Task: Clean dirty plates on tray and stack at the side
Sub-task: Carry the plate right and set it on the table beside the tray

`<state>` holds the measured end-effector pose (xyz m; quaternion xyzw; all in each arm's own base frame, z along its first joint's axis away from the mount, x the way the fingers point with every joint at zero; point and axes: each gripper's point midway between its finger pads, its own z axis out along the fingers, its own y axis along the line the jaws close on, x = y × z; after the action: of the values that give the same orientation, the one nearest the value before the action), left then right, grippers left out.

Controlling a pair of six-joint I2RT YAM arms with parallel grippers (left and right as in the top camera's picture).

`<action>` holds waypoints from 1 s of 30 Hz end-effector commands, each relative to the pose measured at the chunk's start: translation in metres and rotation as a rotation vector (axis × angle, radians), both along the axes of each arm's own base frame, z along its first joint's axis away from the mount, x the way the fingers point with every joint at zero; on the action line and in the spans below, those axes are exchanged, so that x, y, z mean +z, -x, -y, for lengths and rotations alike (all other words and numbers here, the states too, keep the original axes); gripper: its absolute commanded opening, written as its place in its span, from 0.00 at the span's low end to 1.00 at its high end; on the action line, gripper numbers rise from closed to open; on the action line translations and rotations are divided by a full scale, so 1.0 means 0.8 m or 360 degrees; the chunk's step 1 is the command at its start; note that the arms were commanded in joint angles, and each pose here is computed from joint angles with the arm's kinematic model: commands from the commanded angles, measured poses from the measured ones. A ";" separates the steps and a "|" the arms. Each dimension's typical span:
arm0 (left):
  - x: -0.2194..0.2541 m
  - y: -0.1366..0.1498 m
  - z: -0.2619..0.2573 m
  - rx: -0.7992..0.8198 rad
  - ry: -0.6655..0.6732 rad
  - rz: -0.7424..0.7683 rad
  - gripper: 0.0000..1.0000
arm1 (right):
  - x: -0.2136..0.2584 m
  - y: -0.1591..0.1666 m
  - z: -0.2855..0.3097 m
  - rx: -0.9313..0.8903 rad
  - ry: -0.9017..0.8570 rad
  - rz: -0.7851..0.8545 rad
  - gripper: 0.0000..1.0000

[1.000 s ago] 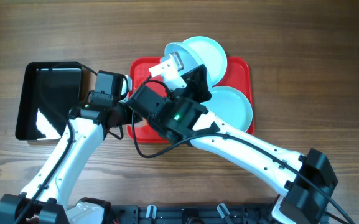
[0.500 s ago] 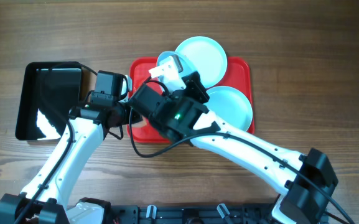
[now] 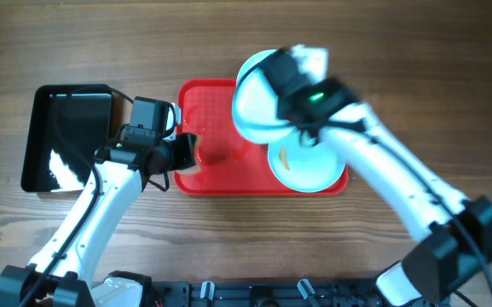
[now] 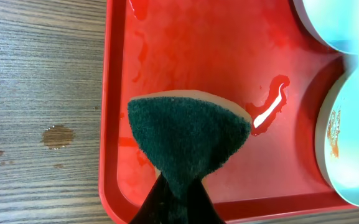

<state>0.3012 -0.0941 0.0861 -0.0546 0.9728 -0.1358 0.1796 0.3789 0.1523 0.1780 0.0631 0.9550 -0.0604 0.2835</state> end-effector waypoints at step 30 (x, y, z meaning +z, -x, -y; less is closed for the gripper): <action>0.003 -0.002 -0.004 0.0021 -0.0007 0.0016 0.04 | -0.102 0.042 0.359 -0.1465 -0.0481 -0.0094 0.04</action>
<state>0.3011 -0.0940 0.0861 -0.0549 0.9728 -0.1357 0.1794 0.3532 -0.1269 0.1049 0.4983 0.8489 -0.0168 0.1756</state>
